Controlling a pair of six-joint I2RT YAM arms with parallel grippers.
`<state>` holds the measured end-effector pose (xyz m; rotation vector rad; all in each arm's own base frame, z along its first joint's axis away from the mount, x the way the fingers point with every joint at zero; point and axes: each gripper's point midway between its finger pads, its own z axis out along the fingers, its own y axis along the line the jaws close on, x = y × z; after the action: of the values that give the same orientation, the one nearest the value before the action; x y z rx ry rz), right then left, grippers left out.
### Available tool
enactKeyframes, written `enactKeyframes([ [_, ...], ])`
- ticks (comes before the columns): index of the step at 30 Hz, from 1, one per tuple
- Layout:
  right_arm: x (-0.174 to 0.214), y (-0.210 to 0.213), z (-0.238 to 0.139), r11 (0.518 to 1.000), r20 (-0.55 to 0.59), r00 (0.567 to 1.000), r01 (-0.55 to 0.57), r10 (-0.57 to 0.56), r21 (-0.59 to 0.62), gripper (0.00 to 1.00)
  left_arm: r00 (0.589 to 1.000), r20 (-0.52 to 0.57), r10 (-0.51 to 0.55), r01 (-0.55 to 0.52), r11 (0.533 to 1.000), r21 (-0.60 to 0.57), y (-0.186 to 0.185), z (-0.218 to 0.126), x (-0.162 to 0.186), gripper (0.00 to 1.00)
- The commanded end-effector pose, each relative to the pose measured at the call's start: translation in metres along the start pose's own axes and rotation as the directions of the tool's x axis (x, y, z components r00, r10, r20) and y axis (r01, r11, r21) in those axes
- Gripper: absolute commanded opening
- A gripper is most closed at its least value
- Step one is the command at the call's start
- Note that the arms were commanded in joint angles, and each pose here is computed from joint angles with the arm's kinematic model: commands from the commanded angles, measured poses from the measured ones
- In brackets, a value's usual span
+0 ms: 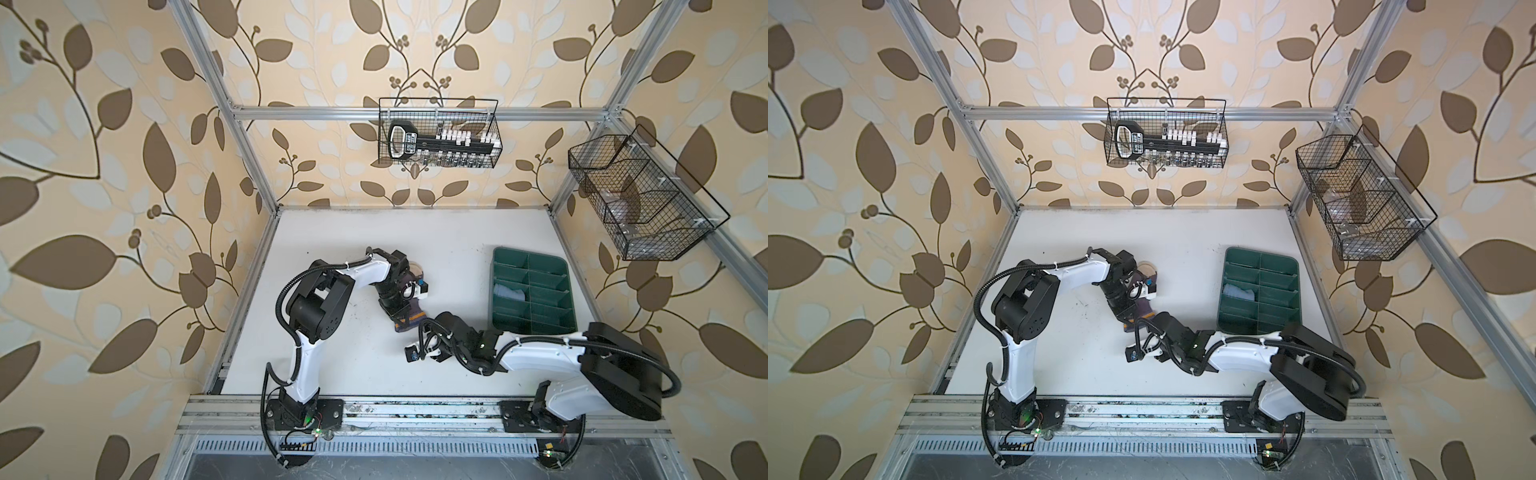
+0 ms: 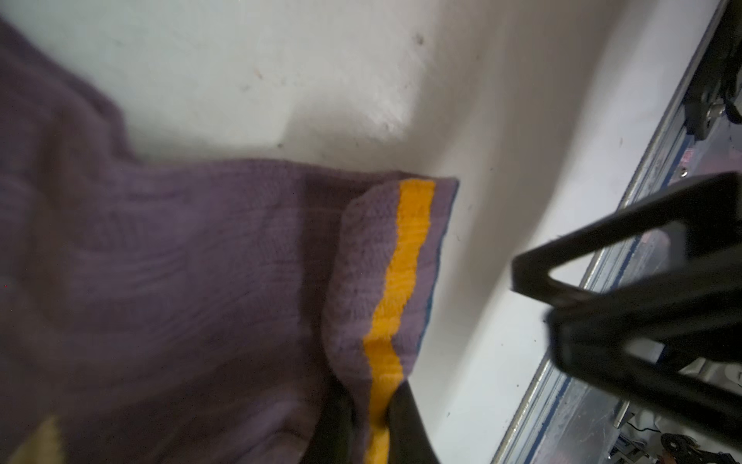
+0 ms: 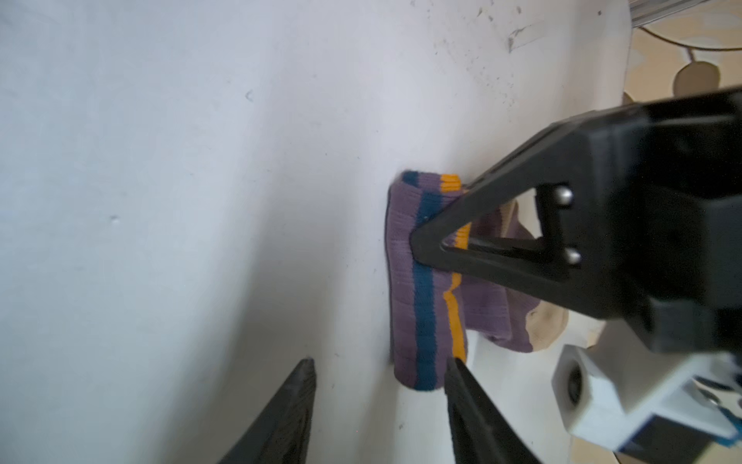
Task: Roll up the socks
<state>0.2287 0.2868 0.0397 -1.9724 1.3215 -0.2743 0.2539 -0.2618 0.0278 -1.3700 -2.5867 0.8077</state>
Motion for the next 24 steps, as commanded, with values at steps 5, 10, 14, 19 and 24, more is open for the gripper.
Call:
enactKeyframes([
  [5, -0.001, -0.042, 0.03, 0.994, -0.05, 0.998, -0.021, 0.027, 0.104, 0.43, 1.0, 0.003, -0.004, 0.004, 1.0, -0.001, 0.004, -0.002, -0.001, 0.07],
  [10, 0.01, -0.031, 0.04, 0.997, -0.081, 0.996, -0.026, 0.032, 0.074, 0.34, 1.0, 0.006, -0.002, 0.002, 1.0, -0.002, 0.003, -0.003, -0.001, 0.1],
  [14, 0.011, -0.02, 0.039, 0.999, -0.09, 0.996, -0.011, 0.014, 0.035, 0.08, 1.0, 0.012, -0.001, 0.001, 1.0, -0.004, 0.002, -0.005, -0.003, 0.16],
  [19, 0.013, -0.003, 0.031, 0.999, -0.112, 0.993, 0.018, -0.023, -0.047, 0.0, 0.993, 0.114, 0.019, -0.011, 0.997, -0.075, -0.006, -0.03, -0.014, 0.41],
  [24, 0.011, 0.021, 0.013, 0.985, -0.109, 0.994, -0.023, 0.005, -0.168, 0.0, 0.951, 0.298, 0.079, 0.002, 0.965, -0.262, -0.013, -0.087, -0.027, 0.58],
])
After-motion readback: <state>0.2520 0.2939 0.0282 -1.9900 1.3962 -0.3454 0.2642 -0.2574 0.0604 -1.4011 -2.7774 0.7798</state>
